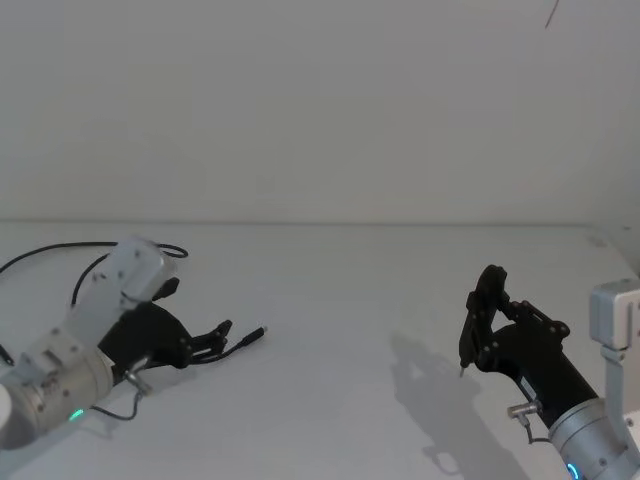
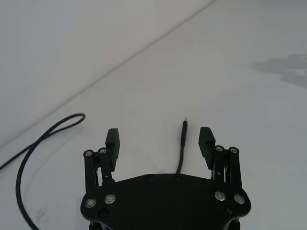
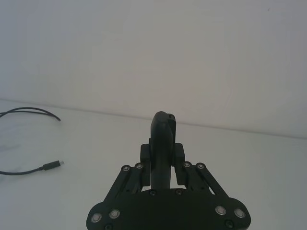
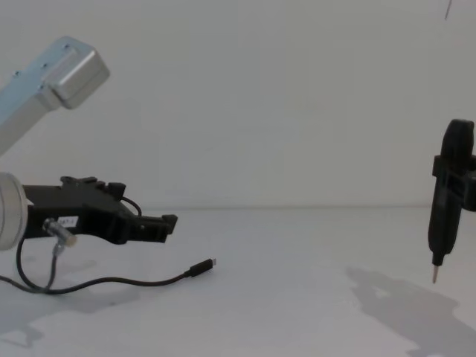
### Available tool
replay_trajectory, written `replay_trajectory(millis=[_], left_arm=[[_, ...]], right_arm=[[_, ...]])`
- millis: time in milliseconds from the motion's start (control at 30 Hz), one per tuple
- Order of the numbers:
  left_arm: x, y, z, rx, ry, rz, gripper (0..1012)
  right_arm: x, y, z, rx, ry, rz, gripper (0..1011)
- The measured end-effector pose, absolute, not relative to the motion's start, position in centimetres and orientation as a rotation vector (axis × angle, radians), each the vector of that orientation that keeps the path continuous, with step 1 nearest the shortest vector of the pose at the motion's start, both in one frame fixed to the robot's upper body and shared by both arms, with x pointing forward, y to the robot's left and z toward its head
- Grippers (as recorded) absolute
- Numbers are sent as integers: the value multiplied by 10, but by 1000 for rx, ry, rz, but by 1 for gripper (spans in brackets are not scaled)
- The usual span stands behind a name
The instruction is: Pick up the data cable with the one hand.
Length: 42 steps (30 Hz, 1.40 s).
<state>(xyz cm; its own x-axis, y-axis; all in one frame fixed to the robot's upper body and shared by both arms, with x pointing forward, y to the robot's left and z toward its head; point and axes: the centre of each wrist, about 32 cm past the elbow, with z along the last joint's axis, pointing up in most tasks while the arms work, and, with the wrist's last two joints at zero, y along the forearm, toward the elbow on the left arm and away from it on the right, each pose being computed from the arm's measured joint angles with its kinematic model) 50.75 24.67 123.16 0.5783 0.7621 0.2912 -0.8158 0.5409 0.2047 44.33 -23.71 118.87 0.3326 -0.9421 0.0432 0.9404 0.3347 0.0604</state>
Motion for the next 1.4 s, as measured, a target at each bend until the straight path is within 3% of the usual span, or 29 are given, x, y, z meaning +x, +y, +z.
replay_trajectory(millis=[533, 1033, 1400], left_arm=[[532, 260, 1252, 426, -33, 907, 1001], [543, 262, 1256, 563, -44, 815, 1001], [544, 261, 1253, 585, -31, 832, 1001]], right_arm=[[443, -237, 1189, 26, -75, -1230, 279], [443, -237, 1189, 26, -75, -1230, 279], [443, -237, 1189, 26, -75, -1230, 279]])
